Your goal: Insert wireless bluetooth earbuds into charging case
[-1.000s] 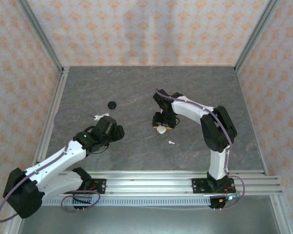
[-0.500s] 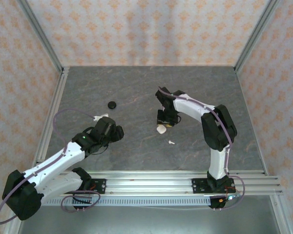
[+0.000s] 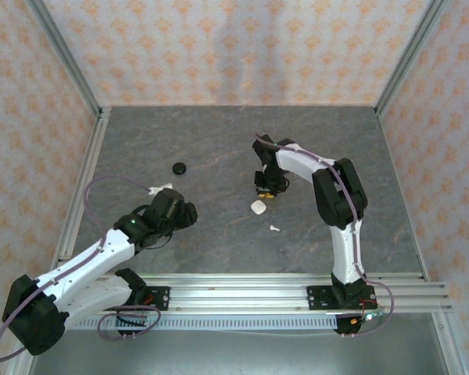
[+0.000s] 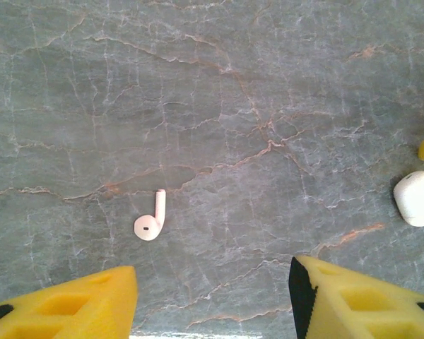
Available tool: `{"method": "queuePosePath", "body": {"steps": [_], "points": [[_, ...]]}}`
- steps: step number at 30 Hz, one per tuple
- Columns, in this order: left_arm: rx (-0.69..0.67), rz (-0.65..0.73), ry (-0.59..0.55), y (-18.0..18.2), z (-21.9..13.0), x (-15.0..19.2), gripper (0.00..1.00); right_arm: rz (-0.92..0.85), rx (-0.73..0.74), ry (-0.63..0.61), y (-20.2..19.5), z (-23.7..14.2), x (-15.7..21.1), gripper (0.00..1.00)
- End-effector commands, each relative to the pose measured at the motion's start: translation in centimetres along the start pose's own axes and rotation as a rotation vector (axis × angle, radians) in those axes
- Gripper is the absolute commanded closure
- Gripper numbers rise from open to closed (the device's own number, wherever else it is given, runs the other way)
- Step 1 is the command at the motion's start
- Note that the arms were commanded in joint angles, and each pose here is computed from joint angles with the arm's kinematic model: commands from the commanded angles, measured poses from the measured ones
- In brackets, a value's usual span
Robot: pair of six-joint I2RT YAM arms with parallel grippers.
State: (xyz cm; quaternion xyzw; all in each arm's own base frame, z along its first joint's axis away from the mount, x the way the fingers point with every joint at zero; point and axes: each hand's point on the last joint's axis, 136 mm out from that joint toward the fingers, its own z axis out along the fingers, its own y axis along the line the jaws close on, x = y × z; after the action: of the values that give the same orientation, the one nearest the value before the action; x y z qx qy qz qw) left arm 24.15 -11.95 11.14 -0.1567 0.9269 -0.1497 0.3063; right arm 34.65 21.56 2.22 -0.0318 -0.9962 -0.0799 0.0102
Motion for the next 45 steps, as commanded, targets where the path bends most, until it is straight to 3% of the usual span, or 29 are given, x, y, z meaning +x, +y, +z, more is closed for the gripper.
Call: {"method": "queuePosePath", "body": {"steps": [1,25,35,40,45], "points": [[-0.032,0.024,-0.008,1.0,-0.2,0.4,0.41,-0.043,0.004,0.074,0.8,0.9,2.2,0.81],[-0.026,0.009,-0.014,1.4,-0.4,0.7,0.41,-0.144,0.026,0.001,2.7,-2.0,5.2,0.81],[0.014,0.023,-0.009,0.4,-0.1,0.6,0.41,-0.168,-0.055,-0.079,4.6,-5.2,5.0,0.71],[0.266,0.231,0.045,-6.2,0.1,0.3,0.41,-0.082,-0.088,-0.11,3.8,-6.1,5.8,0.64],[0.392,0.658,0.085,-12.0,-0.5,0.7,0.37,0.045,-0.136,-0.069,1.3,-5.4,7.1,0.56]]}}
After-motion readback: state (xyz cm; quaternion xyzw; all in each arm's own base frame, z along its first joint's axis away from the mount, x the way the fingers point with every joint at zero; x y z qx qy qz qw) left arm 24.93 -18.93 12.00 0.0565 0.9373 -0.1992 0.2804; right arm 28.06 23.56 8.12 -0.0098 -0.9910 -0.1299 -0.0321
